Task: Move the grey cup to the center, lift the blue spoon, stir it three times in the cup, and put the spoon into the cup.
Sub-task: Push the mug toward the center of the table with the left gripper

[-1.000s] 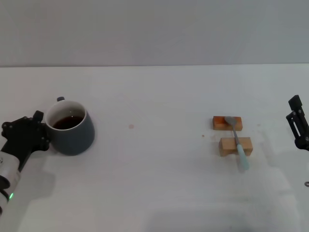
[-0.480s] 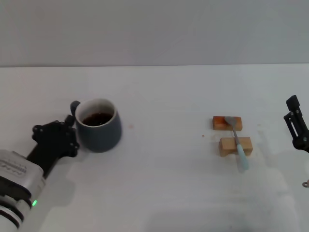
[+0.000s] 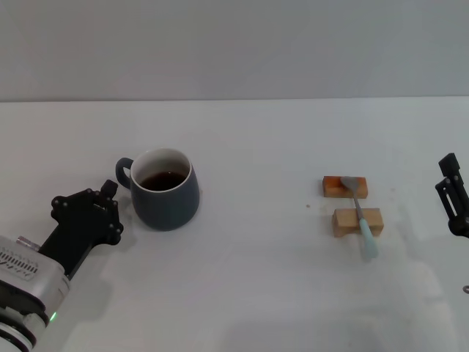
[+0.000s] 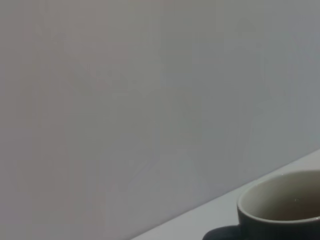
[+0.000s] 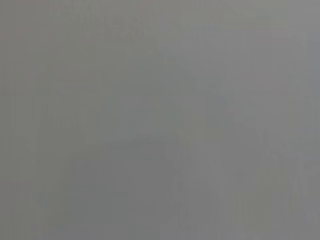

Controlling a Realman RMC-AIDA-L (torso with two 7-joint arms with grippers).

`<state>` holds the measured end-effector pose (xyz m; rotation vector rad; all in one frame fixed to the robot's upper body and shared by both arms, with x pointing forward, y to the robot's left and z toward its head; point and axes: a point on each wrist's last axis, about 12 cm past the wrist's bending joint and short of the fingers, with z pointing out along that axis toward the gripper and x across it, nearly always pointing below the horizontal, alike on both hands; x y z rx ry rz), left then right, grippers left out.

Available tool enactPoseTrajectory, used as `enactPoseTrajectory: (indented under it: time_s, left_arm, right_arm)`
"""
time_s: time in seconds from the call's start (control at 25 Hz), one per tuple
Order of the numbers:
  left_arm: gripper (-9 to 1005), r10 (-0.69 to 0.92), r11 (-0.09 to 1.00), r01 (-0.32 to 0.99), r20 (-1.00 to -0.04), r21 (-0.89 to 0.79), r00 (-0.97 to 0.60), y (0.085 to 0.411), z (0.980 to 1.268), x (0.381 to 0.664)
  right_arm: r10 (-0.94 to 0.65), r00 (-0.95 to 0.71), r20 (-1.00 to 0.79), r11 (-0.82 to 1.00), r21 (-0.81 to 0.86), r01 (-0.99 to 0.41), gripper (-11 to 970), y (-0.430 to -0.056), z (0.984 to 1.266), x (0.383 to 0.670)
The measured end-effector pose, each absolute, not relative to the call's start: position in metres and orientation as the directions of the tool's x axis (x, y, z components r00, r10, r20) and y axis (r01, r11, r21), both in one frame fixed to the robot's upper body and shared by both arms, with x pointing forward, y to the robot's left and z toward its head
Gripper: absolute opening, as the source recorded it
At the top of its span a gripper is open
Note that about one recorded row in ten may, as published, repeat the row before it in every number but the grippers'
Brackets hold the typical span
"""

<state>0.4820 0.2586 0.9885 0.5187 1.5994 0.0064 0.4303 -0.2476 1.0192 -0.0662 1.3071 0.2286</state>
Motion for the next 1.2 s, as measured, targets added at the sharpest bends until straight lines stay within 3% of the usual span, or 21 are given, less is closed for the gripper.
enactPoseTrajectory:
  time_s: [1.2]
  left_arm:
    - [-2, 0.294, 0.844, 0.455, -0.954, 0.285, 0.054, 0.219, 0.996, 0.49]
  right_arm:
    - [0.134, 0.241, -0.961, 0.971, 0.079, -0.224, 685, -0.243, 1.02, 0.433]
